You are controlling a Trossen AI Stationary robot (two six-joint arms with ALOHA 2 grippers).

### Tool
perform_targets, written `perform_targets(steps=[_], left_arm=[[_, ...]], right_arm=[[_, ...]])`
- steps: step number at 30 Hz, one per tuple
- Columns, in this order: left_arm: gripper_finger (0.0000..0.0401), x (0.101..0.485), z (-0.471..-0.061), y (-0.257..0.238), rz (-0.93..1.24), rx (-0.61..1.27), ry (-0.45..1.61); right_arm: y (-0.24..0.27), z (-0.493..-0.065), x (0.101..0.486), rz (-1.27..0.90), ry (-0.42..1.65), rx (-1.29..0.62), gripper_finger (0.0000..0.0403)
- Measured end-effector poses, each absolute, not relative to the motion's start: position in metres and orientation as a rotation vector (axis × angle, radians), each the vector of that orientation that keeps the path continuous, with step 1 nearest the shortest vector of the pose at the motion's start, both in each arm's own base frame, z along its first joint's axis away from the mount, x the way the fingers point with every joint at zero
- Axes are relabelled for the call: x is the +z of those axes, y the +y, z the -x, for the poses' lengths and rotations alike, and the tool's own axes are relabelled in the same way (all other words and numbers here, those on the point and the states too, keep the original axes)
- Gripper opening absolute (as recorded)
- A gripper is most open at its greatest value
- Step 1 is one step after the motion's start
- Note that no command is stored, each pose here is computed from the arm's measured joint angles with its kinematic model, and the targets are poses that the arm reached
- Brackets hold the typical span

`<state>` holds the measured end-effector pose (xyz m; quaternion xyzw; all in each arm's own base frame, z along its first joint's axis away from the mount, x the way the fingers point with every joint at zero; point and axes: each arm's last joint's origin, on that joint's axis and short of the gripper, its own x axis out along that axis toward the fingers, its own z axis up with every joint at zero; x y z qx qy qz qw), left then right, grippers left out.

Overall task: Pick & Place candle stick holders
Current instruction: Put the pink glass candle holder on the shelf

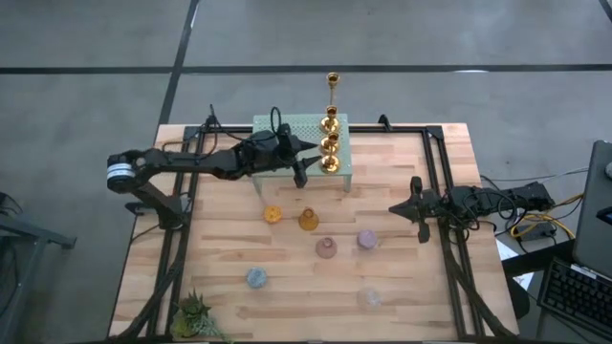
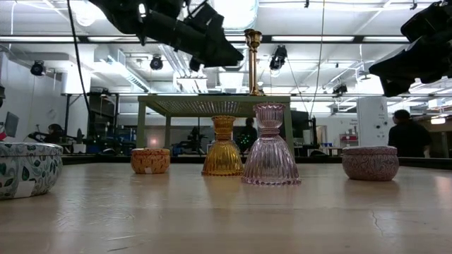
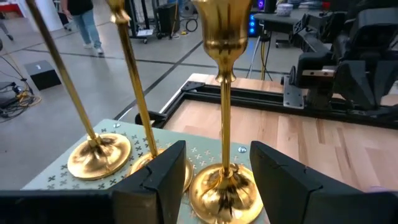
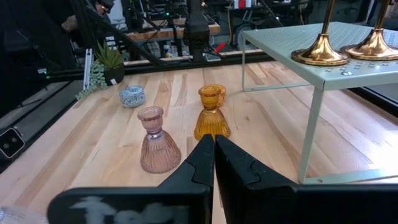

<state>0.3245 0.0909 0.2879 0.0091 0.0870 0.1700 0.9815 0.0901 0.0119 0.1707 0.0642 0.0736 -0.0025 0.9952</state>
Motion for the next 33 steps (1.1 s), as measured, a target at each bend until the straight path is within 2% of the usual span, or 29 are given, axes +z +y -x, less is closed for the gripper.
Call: perform_targets(steps=[13,20,26,33], left_arm=[[0.0184,0.296,-0.248,0.070,-0.024,0.362,0.070],[0.0182,0.280,-0.210,0.058,0.015,0.338,0.040],[0.0182,0.263,-0.194,0.043,0.034,0.258,0.027],[0.0182,0.256,-0.191,0.016,0.022,0.023,0.013]], right_arm=[[0.012,-0.090,0.171,-0.129,0.147,-0.005,0.0008],[0.012,-0.090,0.171,-0.129,0.147,-0.005,0.0008],[0.012,-0.090,0.171,-0.128,0.148,-0.005,0.0008],[0.012,-0.090,0.171,-0.129,0.147,-0.005,0.0008]])
